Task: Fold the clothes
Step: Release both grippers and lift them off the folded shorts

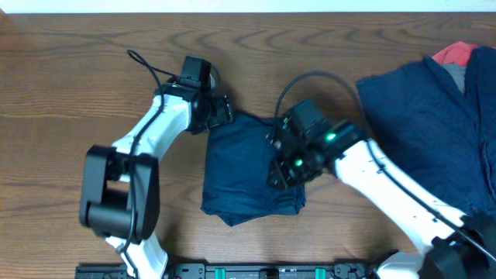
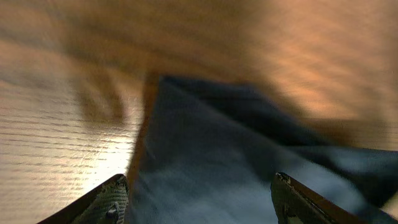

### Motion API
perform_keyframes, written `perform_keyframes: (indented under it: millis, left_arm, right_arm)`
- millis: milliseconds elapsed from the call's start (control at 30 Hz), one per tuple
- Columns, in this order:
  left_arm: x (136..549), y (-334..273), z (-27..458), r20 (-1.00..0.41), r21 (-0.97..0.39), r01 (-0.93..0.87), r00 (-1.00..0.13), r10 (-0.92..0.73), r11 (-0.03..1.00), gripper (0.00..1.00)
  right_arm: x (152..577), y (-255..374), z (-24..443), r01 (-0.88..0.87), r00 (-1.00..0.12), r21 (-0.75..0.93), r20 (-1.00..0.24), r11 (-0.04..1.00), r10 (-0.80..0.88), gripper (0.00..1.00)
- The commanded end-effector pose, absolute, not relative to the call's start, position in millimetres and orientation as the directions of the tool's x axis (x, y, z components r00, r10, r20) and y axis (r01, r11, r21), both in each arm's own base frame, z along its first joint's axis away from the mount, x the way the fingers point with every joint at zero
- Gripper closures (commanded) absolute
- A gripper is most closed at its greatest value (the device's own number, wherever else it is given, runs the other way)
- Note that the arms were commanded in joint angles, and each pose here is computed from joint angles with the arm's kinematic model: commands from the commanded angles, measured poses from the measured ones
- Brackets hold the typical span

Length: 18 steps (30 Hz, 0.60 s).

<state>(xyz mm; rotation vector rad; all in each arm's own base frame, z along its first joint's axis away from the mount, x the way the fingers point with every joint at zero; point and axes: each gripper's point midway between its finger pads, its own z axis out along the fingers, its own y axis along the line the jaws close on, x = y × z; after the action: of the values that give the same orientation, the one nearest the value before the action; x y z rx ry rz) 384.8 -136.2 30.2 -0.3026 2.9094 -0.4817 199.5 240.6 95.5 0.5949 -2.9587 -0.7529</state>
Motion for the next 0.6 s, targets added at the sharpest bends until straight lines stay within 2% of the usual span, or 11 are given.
perform_keyframes:
  millis: [0,167,300,367,433,567]
  left_arm:
    - [380,-131,12,-0.093,-0.292,-0.175,-0.973,-0.21,0.94,0.25]
    - [343,-121,-9,0.067,-0.207,-0.22,-0.975,-0.211,0.953,0.25]
    - [300,-110,-8,0.232,-0.122,-0.25,-0.948,-0.218,0.96,0.25]
    - [277,-105,-3,0.318,-0.075,-0.26,-0.921,-0.224,0.963,0.25]
    - [258,-100,3,0.388,-0.035,-0.264,-0.892,-0.231,0.964,0.24]
    - [231,-104,16,0.502,-0.024,-0.288,-0.832,-0.238,0.957,0.24]
  right_arm:
    - [170,244,68,-0.312,-0.927,0.479,0.038,0.821,-0.374,0.55]
    - [153,227,17,-0.263,-0.935,0.416,0.114,0.871,-0.336,0.51]
    - [170,183,-20,-0.147,-0.977,0.195,0.123,0.97,-0.173,0.49]
    - [191,157,-29,-0.097,-0.992,0.074,0.069,0.993,-0.102,0.48]
    - [223,139,-30,-0.046,-0.998,0.009,-0.038,0.999,-0.045,0.46]
    - [297,139,-12,0.001,-0.962,0.087,-0.271,0.996,0.024,0.42]
